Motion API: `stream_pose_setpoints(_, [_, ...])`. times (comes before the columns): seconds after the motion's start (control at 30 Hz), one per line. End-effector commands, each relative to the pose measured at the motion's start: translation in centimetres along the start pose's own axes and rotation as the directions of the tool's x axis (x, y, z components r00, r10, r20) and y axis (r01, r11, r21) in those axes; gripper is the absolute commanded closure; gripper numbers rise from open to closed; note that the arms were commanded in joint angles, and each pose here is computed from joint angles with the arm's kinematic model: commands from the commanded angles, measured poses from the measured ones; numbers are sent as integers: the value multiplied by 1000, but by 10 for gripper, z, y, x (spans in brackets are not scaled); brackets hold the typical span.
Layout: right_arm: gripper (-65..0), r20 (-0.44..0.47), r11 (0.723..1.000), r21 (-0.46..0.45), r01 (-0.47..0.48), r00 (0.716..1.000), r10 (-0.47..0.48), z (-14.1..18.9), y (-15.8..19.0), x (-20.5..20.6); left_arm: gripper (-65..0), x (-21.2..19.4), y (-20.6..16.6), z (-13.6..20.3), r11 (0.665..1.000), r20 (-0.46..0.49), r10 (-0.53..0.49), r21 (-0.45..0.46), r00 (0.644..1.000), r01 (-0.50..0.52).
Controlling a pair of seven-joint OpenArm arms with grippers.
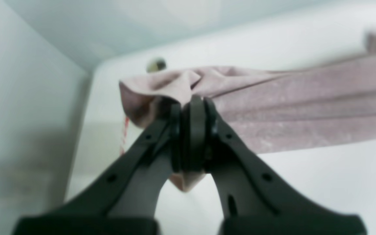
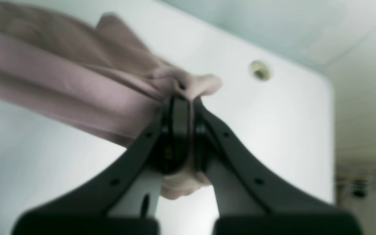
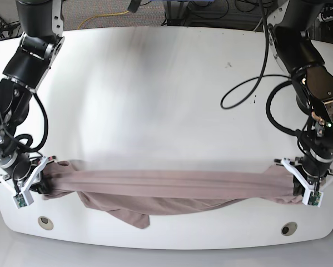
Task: Fold the T-shirt properly
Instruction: 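Lift the hem with both grippers and fold it toward the collar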
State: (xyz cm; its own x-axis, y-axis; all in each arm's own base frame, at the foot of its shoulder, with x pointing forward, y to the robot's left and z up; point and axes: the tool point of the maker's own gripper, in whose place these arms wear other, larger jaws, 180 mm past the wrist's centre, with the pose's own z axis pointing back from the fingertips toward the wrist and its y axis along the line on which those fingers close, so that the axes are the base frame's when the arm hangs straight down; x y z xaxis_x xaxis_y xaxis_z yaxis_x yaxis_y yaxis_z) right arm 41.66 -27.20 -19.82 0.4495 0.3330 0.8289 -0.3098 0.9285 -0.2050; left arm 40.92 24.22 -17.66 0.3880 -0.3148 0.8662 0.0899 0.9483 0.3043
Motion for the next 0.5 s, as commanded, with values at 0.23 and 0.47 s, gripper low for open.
stream_pose_setpoints(0.23, [0,-152,993,43,111,983,-104,3,36,-97,0,-105,-35,24,994,-155,-72,-94,985,58])
stream_pose_setpoints(0.47, [0,-260,986,78,150,957,-125,12,62,-152,0,-158,-33,46,989,-270,-105,-127,957,73])
